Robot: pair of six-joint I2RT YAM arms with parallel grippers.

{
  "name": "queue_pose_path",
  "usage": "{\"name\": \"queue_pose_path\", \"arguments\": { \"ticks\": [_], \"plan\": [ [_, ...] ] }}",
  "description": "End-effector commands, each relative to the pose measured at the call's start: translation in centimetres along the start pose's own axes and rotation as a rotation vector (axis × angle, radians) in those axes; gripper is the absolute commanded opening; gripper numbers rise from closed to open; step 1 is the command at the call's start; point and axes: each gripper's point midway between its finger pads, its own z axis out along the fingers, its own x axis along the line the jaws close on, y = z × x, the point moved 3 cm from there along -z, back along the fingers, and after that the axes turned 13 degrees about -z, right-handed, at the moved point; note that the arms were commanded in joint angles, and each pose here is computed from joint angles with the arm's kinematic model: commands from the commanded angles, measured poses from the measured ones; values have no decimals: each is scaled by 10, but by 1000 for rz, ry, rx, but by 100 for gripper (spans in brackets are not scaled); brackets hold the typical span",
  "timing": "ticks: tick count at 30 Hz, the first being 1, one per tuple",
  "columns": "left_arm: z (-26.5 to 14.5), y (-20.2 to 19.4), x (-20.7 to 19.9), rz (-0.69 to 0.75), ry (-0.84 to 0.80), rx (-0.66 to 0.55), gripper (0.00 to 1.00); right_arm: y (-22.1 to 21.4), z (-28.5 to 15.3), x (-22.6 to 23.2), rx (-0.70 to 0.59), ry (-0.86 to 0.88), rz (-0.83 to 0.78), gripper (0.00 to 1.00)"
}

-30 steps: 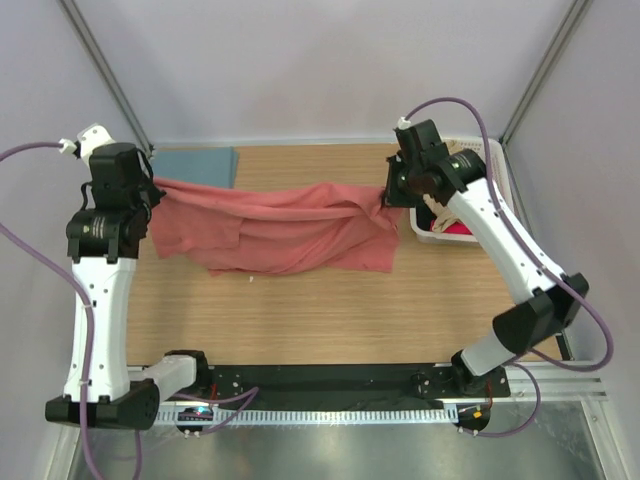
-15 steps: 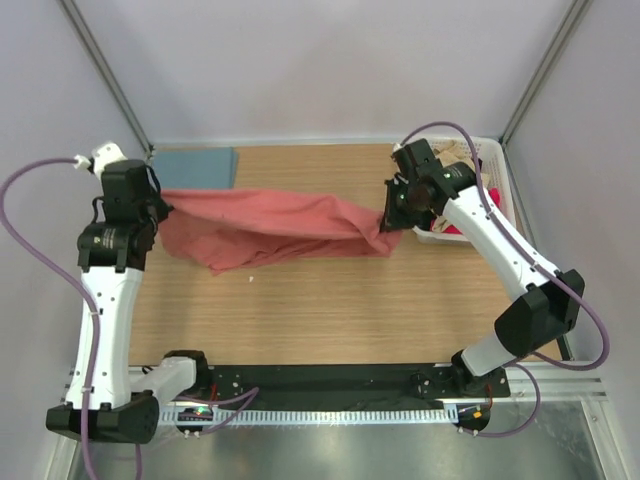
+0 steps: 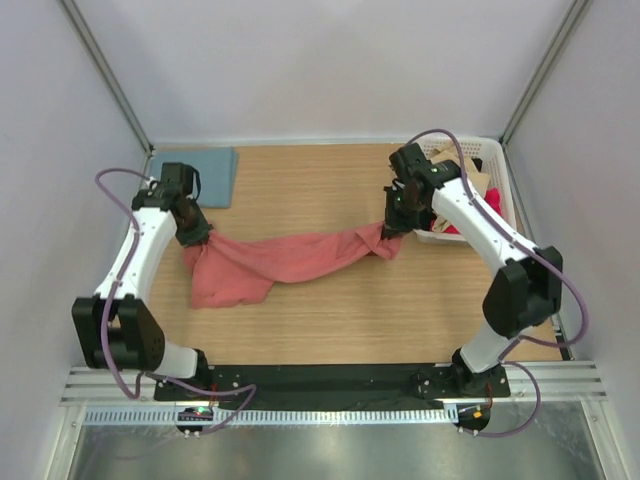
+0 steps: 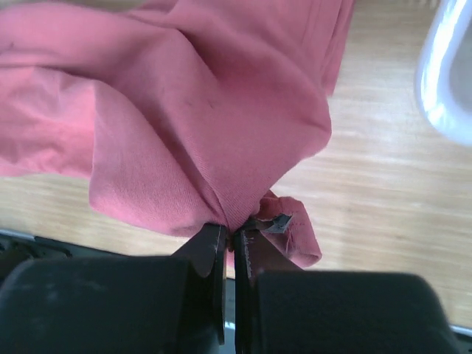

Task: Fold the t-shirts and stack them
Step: Flatten the tshirt out

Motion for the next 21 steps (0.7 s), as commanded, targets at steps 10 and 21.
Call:
{"name": "queue_pose_path", "arguments": {
  "ticks": [10, 21],
  "plan": [
    [27, 41, -77, 21, -141, 85, 1, 52, 51, -2, 18, 24, 9, 1],
    [44, 31, -94, 92, -182, 148, 19, 64, 68, -36, 62, -177, -50, 1]
  ]
}}
